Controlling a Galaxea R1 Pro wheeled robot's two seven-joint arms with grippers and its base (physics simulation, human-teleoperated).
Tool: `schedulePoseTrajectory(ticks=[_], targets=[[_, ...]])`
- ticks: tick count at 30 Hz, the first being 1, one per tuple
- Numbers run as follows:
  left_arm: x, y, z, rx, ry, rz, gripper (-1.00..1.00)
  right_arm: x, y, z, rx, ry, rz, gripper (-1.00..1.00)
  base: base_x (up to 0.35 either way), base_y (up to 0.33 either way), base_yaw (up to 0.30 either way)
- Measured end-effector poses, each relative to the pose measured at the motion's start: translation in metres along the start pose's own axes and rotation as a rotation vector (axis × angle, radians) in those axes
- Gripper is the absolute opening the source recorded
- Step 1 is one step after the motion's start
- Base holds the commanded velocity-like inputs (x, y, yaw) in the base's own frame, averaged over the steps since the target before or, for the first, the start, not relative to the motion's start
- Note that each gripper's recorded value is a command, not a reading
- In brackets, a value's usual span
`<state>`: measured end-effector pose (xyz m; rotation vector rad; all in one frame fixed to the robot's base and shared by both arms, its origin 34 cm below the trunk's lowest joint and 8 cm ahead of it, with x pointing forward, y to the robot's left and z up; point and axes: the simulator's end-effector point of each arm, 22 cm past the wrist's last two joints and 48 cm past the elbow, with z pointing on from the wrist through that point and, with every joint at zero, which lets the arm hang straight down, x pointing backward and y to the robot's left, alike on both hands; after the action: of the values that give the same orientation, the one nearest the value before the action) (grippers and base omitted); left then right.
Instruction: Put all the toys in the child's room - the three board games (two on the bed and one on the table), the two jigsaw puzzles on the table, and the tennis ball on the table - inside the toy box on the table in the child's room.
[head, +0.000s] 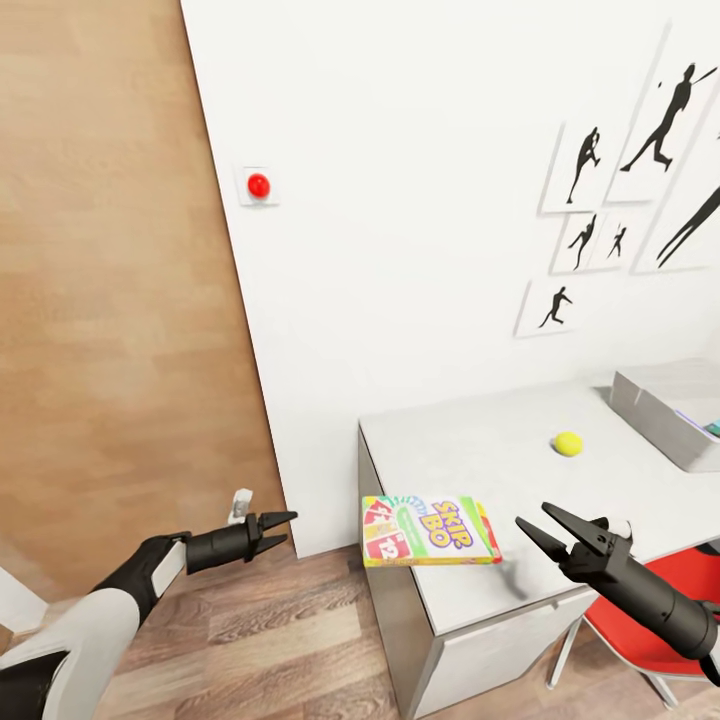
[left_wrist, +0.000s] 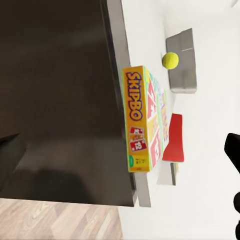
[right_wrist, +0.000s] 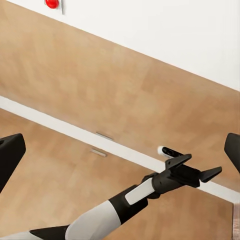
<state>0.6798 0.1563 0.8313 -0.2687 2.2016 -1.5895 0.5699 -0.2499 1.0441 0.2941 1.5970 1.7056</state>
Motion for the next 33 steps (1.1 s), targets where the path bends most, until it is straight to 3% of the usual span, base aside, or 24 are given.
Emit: schedulePoseTrajectory(ticks=[21, 33], targets=[[0.0044, 0.0050, 0.0081, 0.009, 0.004, -0.001, 1.00, 0.0018, -0.0078, -0.0014, 0.000, -0.001, 0.000, 1.00, 0.000, -0.007, 0.000], [0.0051, 0.0039, 0.0101, 0.012, 0.004, 0.001, 1.00, 0.0017, -0.0075, -0.0013, -0.001, -0.001, 0.000, 1.00, -0.019, -0.266, 0.000]])
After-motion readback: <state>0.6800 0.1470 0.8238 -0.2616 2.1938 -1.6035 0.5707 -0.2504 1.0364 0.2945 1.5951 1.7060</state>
